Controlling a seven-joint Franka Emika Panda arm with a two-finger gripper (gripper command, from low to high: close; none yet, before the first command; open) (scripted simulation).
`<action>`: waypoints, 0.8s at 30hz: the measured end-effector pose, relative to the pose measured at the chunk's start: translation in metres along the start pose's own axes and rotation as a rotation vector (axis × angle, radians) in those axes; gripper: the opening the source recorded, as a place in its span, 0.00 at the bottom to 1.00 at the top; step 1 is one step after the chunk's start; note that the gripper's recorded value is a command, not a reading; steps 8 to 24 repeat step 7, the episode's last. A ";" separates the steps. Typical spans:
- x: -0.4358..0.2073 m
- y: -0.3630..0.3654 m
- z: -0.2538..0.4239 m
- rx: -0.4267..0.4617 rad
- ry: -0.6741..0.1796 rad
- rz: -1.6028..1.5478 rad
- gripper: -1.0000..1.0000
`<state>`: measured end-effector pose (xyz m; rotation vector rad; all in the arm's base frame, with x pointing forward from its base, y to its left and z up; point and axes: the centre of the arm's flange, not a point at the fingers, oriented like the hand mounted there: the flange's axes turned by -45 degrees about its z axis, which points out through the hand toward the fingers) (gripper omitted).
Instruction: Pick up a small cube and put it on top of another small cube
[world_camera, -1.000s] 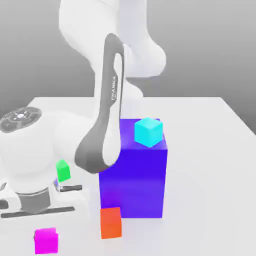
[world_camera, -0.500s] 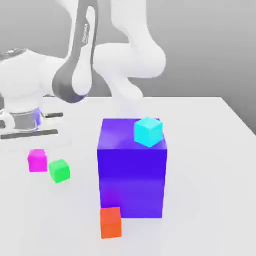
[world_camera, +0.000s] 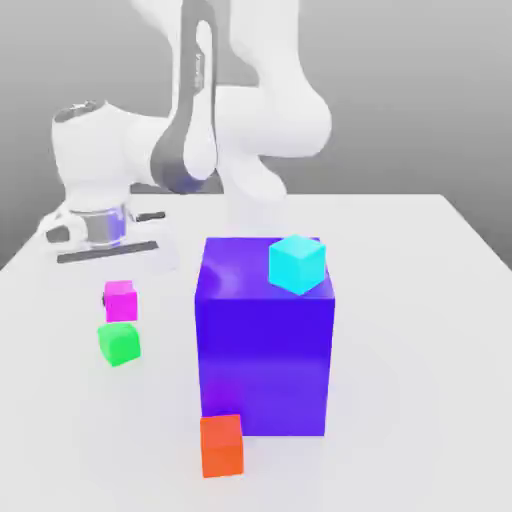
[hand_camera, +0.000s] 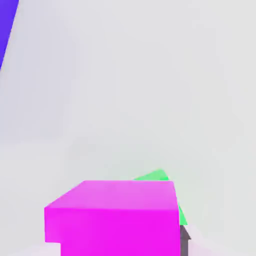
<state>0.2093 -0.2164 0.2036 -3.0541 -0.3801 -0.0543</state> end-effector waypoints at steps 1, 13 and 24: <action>0.000 0.000 0.004 0.001 -0.001 0.001 0.00; -0.005 0.003 0.022 -0.019 -0.020 0.006 0.00; -0.005 0.003 0.022 -0.019 -0.020 0.006 0.00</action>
